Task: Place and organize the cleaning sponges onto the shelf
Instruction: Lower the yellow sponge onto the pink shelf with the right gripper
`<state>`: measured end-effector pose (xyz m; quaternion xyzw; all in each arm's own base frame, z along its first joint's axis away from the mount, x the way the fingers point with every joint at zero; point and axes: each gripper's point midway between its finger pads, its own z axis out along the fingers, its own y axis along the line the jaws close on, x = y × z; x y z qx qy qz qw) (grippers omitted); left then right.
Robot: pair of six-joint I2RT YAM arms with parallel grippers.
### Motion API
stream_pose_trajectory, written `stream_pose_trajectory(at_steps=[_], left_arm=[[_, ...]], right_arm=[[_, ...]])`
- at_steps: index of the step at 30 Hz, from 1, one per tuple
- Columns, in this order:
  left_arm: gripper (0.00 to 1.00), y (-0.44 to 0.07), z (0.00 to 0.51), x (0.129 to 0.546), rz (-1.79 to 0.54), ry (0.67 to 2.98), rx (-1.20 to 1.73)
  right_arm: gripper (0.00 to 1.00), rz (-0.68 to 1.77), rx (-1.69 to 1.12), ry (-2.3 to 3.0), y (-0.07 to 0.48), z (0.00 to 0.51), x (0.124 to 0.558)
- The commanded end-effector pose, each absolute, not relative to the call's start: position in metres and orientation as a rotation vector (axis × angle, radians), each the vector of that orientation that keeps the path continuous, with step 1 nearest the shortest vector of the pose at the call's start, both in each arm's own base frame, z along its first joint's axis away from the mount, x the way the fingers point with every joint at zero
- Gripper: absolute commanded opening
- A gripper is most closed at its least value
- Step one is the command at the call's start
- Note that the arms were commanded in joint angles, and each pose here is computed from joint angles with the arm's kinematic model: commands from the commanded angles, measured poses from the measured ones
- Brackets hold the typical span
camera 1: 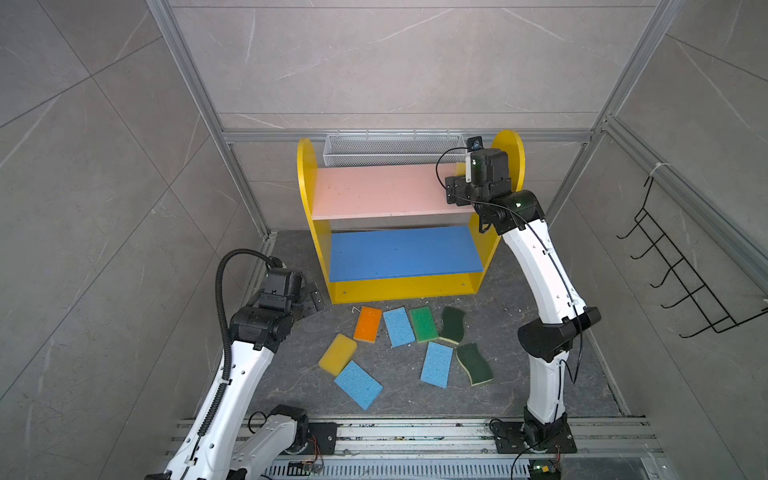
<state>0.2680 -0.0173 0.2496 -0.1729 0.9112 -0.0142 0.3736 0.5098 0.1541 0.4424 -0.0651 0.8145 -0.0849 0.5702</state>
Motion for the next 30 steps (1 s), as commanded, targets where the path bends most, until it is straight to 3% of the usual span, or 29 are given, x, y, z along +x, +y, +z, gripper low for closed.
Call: stream_pose_trajectory(at_steps=[1, 11, 30], left_arm=[[0.94, -0.014, 0.261, 0.268, -0.025, 2.292, -0.438], [0.94, -0.014, 0.262, 0.266, -0.025, 2.292, -0.433], [0.94, -0.014, 0.263, 0.268, -0.01, 2.312, -0.426]], right_arm=[[0.96, -0.208, -0.113, 1.917, 0.145, 0.449, 0.503], [0.91, -0.197, -0.105, 1.97, 0.145, 0.436, 0.498], [0.96, -0.176, -0.07, 2.032, 0.141, 0.418, 0.501]])
